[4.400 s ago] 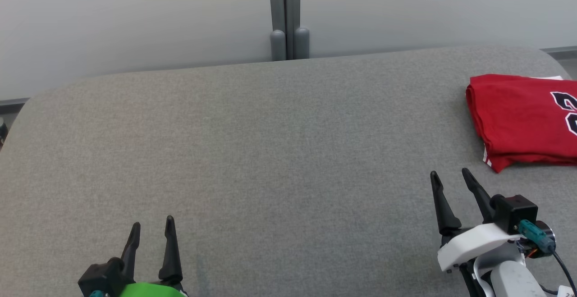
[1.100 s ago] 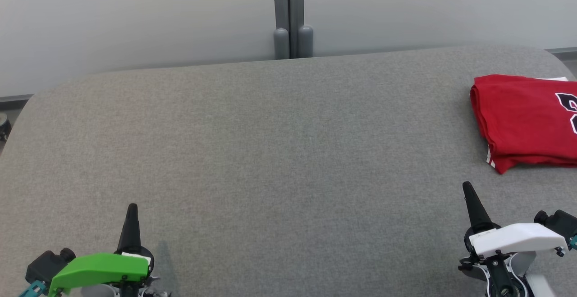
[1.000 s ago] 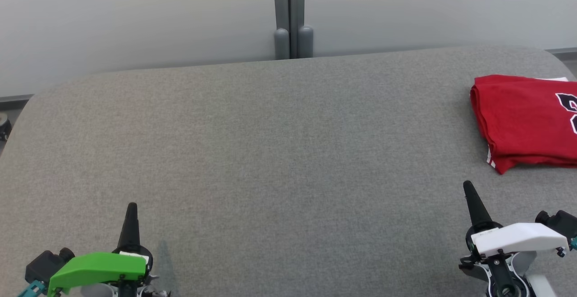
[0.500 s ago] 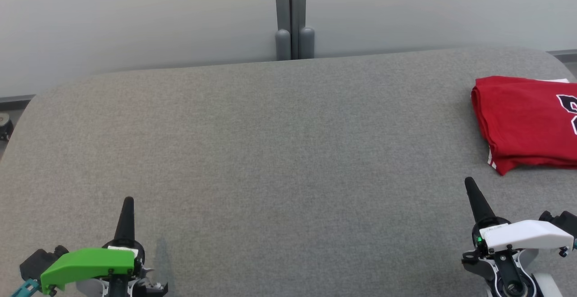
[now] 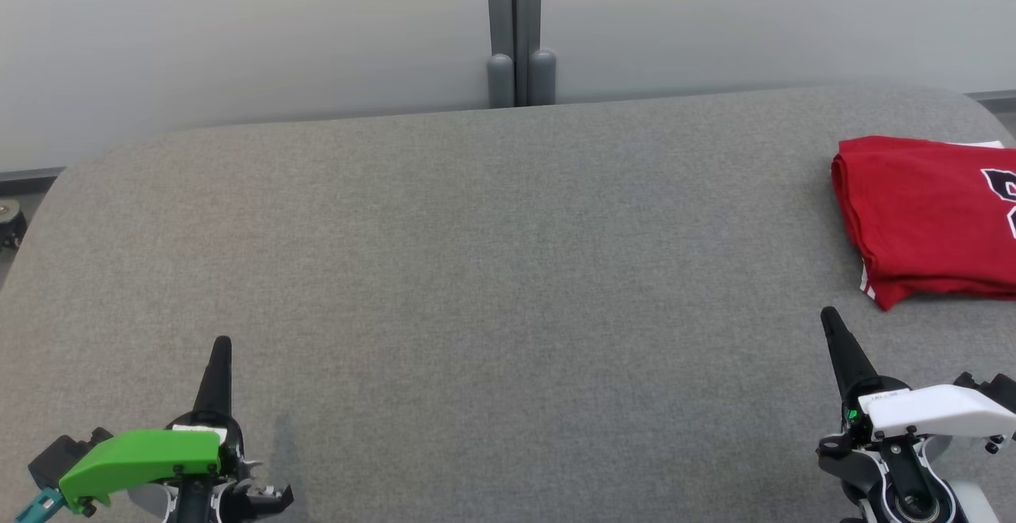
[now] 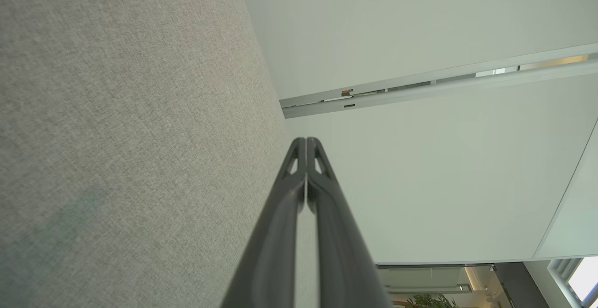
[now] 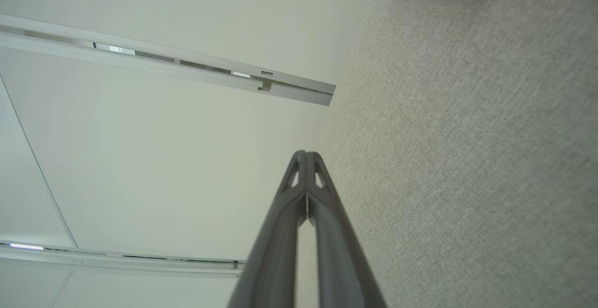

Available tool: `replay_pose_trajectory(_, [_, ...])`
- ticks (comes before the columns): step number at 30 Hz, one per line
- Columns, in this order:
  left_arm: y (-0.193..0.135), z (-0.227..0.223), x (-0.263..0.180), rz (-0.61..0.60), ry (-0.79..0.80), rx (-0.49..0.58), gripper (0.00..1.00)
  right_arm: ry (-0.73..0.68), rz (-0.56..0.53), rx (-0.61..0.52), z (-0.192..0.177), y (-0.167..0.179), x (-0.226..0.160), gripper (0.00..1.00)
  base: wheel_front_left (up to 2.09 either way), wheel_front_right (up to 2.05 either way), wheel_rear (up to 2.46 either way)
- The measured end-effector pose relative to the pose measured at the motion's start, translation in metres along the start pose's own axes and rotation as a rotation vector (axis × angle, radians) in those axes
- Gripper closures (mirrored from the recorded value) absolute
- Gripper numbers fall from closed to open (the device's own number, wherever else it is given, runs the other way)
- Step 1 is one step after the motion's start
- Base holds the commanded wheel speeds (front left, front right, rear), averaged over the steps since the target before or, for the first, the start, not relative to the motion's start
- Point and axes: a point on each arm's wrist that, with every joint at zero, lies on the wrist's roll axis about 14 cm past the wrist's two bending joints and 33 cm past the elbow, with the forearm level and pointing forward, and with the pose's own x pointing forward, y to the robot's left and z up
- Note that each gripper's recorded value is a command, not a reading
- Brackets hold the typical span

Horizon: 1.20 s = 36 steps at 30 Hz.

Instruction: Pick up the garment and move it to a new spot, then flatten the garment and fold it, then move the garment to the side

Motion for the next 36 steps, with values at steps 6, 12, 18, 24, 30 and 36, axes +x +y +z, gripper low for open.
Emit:
replay_pose_trajectory(6, [-0.003,0.003,0.001,-0.01,-0.004,-0.037,1.0,0.003,0.008,0.045,0.0,0.002,0.0,1.0,0.0,0.0,0.0])
replay_pose_trajectory(12, [-0.006,0.005,0.002,-0.021,-0.003,-0.079,1.0,0.004,0.016,0.09,0.001,0.004,0.001,1.0,0.0,0.0,0.0])
replay_pose_trajectory(18, [-0.011,0.006,0.003,-0.037,-0.002,-0.116,1.0,0.009,0.025,0.13,0.001,0.006,0.001,1.0,0.0,0.0,0.0])
replay_pose_trajectory(24, [-0.013,0.008,0.003,-0.046,-0.003,-0.151,1.0,0.013,0.034,0.169,0.002,0.009,0.001,1.0,0.0,0.0,0.0])
replay_pose_trajectory(30, [-0.017,0.011,0.004,-0.061,-0.004,-0.186,1.0,0.015,0.044,0.208,0.002,0.011,0.002,1.0,0.0,0.0,0.0])
replay_pose_trajectory(36, [-0.018,0.011,0.005,-0.066,-0.002,-0.192,1.0,0.014,0.048,0.216,0.003,0.012,0.002,1.0,0.0,0.0,0.0])
